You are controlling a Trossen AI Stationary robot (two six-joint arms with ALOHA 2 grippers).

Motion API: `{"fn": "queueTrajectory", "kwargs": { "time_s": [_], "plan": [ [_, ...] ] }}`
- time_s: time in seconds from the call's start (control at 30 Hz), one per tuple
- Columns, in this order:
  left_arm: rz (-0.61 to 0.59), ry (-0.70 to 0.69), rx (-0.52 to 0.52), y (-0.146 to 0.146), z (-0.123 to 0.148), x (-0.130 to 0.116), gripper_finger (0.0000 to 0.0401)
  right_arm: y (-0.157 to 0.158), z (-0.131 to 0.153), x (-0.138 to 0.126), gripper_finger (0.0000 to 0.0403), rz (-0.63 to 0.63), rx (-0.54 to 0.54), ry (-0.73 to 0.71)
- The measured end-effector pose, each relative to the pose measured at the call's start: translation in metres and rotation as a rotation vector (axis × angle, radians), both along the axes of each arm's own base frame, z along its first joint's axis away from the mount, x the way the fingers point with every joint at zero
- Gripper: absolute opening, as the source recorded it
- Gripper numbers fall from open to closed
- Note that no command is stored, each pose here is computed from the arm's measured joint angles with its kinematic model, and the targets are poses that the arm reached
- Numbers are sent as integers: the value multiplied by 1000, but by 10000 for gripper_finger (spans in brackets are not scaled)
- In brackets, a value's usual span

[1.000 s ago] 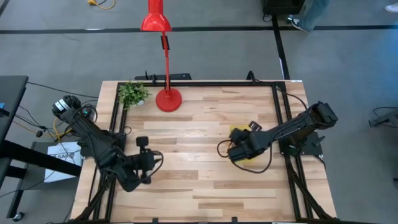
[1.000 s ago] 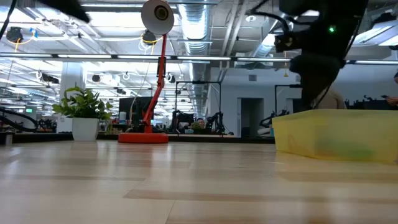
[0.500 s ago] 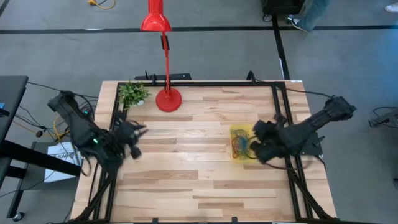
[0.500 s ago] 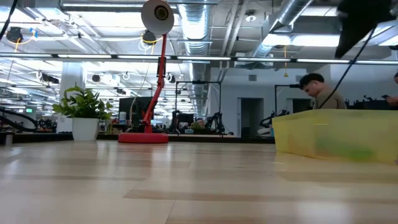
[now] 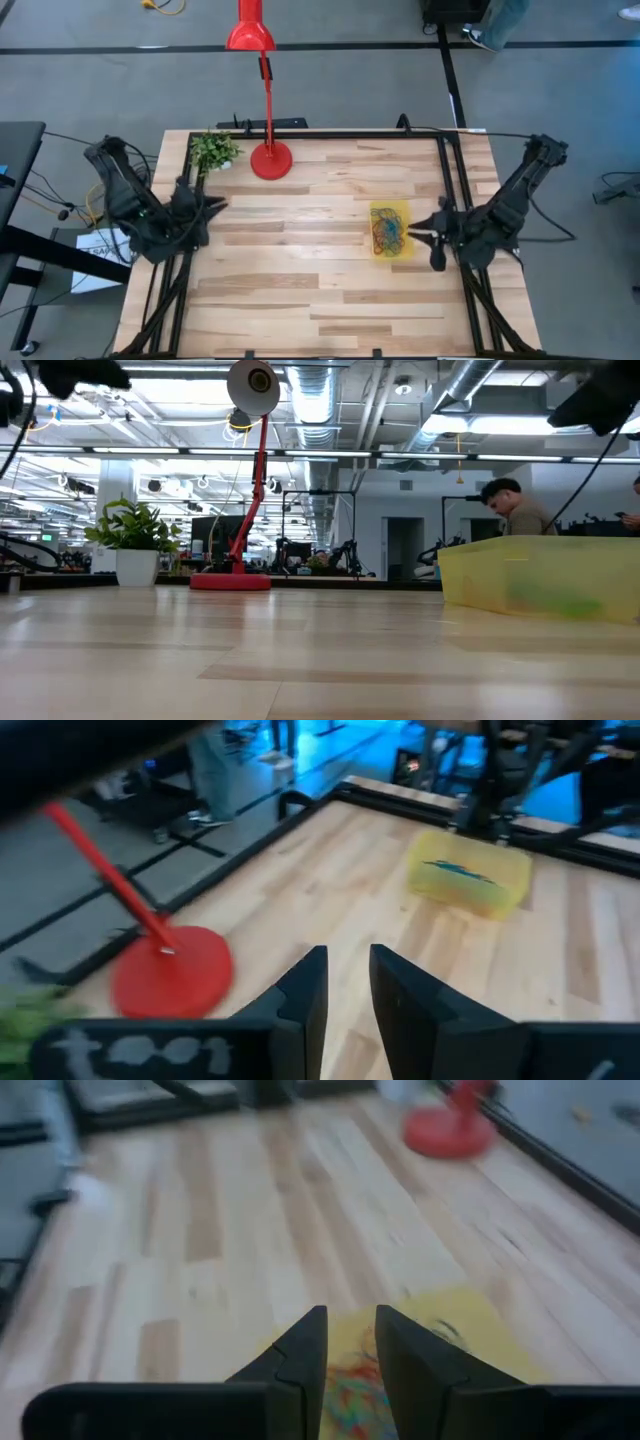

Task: Pick and place items into bin
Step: Return to Home Position

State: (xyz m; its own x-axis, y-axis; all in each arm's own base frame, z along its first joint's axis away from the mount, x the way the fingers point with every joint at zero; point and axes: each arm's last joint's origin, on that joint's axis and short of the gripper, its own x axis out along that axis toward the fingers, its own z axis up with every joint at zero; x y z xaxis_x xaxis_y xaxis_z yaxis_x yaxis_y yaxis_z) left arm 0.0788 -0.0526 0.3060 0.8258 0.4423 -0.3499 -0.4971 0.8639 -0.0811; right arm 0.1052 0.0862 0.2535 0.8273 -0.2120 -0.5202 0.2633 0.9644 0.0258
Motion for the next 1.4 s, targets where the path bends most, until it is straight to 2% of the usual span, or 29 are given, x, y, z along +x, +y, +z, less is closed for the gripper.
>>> {"fn": "queueTrajectory", "kwargs": {
  "time_s": [0.1, 0.27, 0.43, 0.57, 0.7, 0.8, 0.87, 0.93, 1.03, 1.13, 1.23, 1.4],
  "plan": [
    [-43, -32, -21, -3, -31, 0, 67, -2, -18, -1, 83, 93, -14, -97],
    [-42, -105, -74, 7, -62, -9, 67, -17, -46, -7, 83, 122, -3, -175],
    [-79, -174, -137, 26, -60, -25, 67, -33, -55, -15, 83, 72, 71, -262],
    [-127, -251, -182, 41, -54, -37, 67, -45, -53, -25, 83, 82, 76, -367],
    [-171, -335, -194, 45, -54, -40, 67, -51, -46, -32, 83, 181, 71, -534],
    [-215, -396, -158, 36, -59, -34, 67, -49, -50, -29, 83, 295, 5, -619],
    [-282, -415, -95, 27, -66, -29, 67, -49, -50, -28, 83, 331, -26, -670],
    [-349, -457, -55, 19, -70, -24, 67, -49, -52, -25, 83, 327, -41, -696],
    [-444, -530, 6, 12, -75, -20, 67, -52, -62, -20, 83, 287, -52, -642],
    [-504, -602, 60, 10, -76, -18, 67, -56, -57, -20, 83, 319, -27, -701],
    [-534, -627, 115, 10, -78, -16, 67, -59, -53, -19, 83, 345, -44, -743],
    [-514, -631, 138, 14, -80, -11, 67, -69, -53, -16, 83, 279, -58, -745]
  ]
}}
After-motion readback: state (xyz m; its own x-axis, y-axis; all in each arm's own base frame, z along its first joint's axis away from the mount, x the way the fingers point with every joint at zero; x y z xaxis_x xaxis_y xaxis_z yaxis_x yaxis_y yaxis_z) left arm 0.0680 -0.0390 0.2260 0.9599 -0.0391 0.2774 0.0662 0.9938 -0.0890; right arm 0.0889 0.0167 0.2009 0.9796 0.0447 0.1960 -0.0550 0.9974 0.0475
